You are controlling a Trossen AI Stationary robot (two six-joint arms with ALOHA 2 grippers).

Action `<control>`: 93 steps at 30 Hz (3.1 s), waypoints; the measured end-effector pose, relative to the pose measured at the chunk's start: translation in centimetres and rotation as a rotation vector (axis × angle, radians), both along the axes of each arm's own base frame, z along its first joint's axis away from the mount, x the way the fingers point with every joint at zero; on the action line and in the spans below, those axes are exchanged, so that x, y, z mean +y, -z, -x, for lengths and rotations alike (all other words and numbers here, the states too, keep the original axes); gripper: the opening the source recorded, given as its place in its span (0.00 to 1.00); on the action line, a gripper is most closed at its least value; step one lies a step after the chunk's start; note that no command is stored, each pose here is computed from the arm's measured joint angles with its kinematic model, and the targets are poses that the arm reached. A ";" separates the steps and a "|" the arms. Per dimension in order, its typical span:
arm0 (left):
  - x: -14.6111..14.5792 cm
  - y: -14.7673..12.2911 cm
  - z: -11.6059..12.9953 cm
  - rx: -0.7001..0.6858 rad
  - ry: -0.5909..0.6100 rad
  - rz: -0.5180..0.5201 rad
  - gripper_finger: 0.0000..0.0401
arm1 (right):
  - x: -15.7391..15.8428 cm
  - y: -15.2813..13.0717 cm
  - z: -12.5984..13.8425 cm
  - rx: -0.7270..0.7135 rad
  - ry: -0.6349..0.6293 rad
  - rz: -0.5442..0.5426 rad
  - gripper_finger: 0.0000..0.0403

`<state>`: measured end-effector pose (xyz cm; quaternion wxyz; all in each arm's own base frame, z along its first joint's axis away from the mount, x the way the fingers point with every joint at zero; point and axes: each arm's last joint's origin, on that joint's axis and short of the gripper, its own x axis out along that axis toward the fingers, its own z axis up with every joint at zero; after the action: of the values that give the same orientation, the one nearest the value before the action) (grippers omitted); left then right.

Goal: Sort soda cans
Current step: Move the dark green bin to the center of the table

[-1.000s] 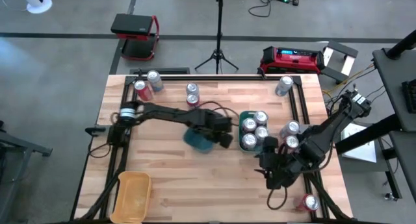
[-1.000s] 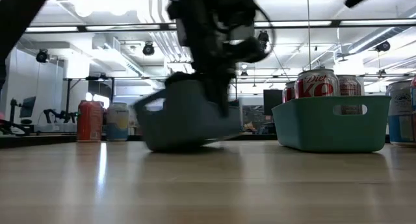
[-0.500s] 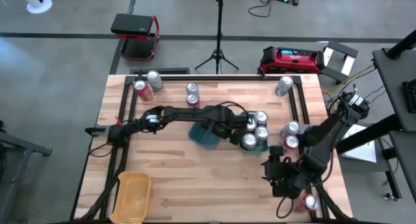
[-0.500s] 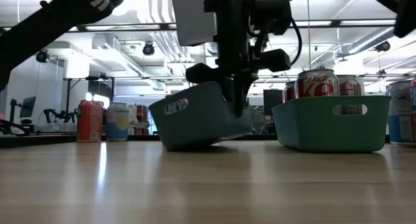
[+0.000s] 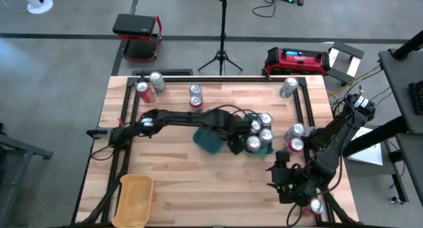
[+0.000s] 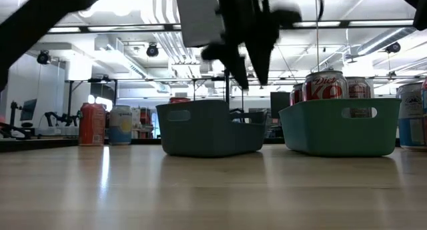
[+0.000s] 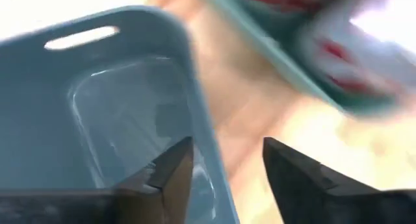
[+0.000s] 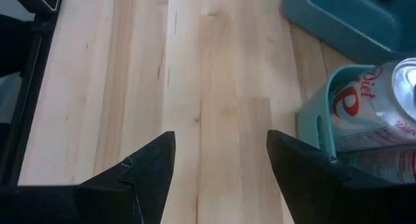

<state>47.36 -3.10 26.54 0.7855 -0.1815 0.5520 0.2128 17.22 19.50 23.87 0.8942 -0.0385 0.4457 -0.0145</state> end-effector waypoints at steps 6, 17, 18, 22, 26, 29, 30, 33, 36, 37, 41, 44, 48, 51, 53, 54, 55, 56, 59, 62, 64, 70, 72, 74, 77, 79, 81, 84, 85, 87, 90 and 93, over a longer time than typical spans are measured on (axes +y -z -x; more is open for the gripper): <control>-5.9 -4.2 3.7 0.018 0.258 -0.135 0.55 | 0.4 0.0 -0.6 -0.092 0.025 0.022 0.61; -8.0 -4.3 6.3 0.209 0.505 -0.313 0.72 | 0.7 -0.2 -1.0 -0.169 0.070 -0.007 0.68; -7.9 -3.9 6.3 0.219 0.528 -0.318 0.72 | 0.7 -0.2 -1.1 -0.172 0.075 -0.013 0.68; -7.5 -2.3 6.0 0.228 0.598 -0.310 0.72 | 0.9 -0.2 -1.2 -0.181 0.082 -0.032 0.69; -6.4 -0.3 6.4 0.215 0.605 -0.317 0.70 | 0.8 -0.2 -1.3 -0.182 0.087 -0.032 0.67; -4.9 0.9 7.6 0.205 0.583 -0.299 0.69 | 0.5 -0.2 -1.6 -0.182 0.102 -0.030 0.66; -4.4 1.1 8.0 0.184 0.573 -0.300 0.68 | 0.4 -0.2 -1.7 -0.181 0.107 -0.027 0.66; -4.0 1.6 9.1 0.107 0.587 -0.282 0.66 | -0.2 -0.2 -2.2 -0.178 0.111 -0.002 0.65; -4.2 2.5 10.3 0.089 0.625 -0.222 0.64 | -1.0 -0.2 -3.0 -0.173 0.123 0.029 0.64; -4.1 3.2 10.6 0.111 0.629 -0.217 0.64 | -1.3 -0.2 -3.3 -0.172 0.128 0.039 0.63; -3.8 5.7 11.4 0.177 0.661 -0.232 0.63 | -2.6 -0.2 -4.3 -0.164 0.154 0.075 0.62; -3.6 7.2 11.0 0.154 0.694 -0.337 0.63 | -3.5 -0.3 -5.1 -0.161 0.166 0.100 0.61; -3.0 8.1 10.4 0.107 0.714 -0.328 0.63 | -4.4 -0.3 -5.9 -0.156 0.182 0.087 0.60; -3.1 8.1 10.0 0.073 0.686 -0.226 0.59 | -4.7 -0.3 -6.2 -0.140 0.186 0.068 0.59; -3.1 8.1 9.7 0.053 0.635 -0.150 0.55 | -4.9 -0.3 -6.3 -0.139 0.189 0.066 0.59; -3.1 8.1 9.5 0.043 0.613 -0.119 0.53 | -4.9 -0.3 -6.4 -0.139 0.189 0.068 0.59; -3.0 8.0 9.3 0.035 0.590 -0.107 0.49 | -5.0 -0.3 -6.4 -0.141 0.190 0.067 0.59; -2.9 8.0 9.1 0.029 0.571 -0.102 0.45 | -5.0 -0.3 -6.5 -0.144 0.192 0.067 0.59; -2.8 8.3 8.4 0.017 0.544 -0.105 0.31 | -5.1 -0.4 -6.7 -0.157 0.193 0.061 0.60; -2.7 8.6 7.7 0.016 0.529 -0.133 0.15 | -5.1 -0.5 -6.7 -0.160 0.193 0.059 0.61; -2.5 8.7 7.0 0.003 0.496 -0.124 0.05 | -5.1 -0.5 -6.7 -0.160 0.193 0.057 0.60; -2.4 8.5 5.0 -0.023 0.359 -0.080 0.03 | -5.0 -0.4 -6.7 -0.147 0.179 0.035 0.57; -2.6 8.1 4.3 -0.039 0.354 -0.079 0.02 | -5.0 -0.4 -6.7 -0.147 0.175 0.034 0.57; -2.7 7.6 3.6 -0.044 0.333 -0.070 0.01 | -5.0 -0.5 -6.7 -0.148 0.174 0.032 0.58; -2.7 7.5 3.2 0.001 0.341 -0.054 0.00 | -5.0 -0.4 -6.7 -0.132 0.164 0.020 0.59; -3.0 7.5 3.2 0.020 0.349 -0.044 0.00 | -4.9 -0.3 -6.7 -0.119 0.152 0.005 0.60; -3.2 7.5 3.1 0.018 0.345 -0.028 0.00 | -4.9 -0.3 -6.7 -0.118 0.150 0.001 0.60; -3.3 7.6 3.2 0.015 0.340 -0.013 0.00 | -4.9 -0.3 -6.7 -0.118 0.149 0.002 0.61; -3.3 7.7 3.2 0.017 0.339 -0.012 0.00 | -4.9 -0.3 -6.7 -0.118 0.148 0.003 0.60; -3.5 7.7 3.2 0.017 0.336 -0.011 0.00 | -4.9 -0.3 -6.7 -0.116 0.145 0.006 0.60; -3.8 7.7 3.3 0.016 0.333 -0.004 0.00 | -4.9 -0.3 -6.7 -0.116 0.144 0.008 0.59; -4.3 7.7 3.4 0.015 0.328 0.004 0.00 | -4.9 -0.3 -6.7 -0.116 0.140 0.011 0.59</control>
<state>43.99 -7.42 18.83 0.8052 -0.0887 0.5806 0.0819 23.88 14.61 24.21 0.9152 -0.0115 0.3945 -0.0815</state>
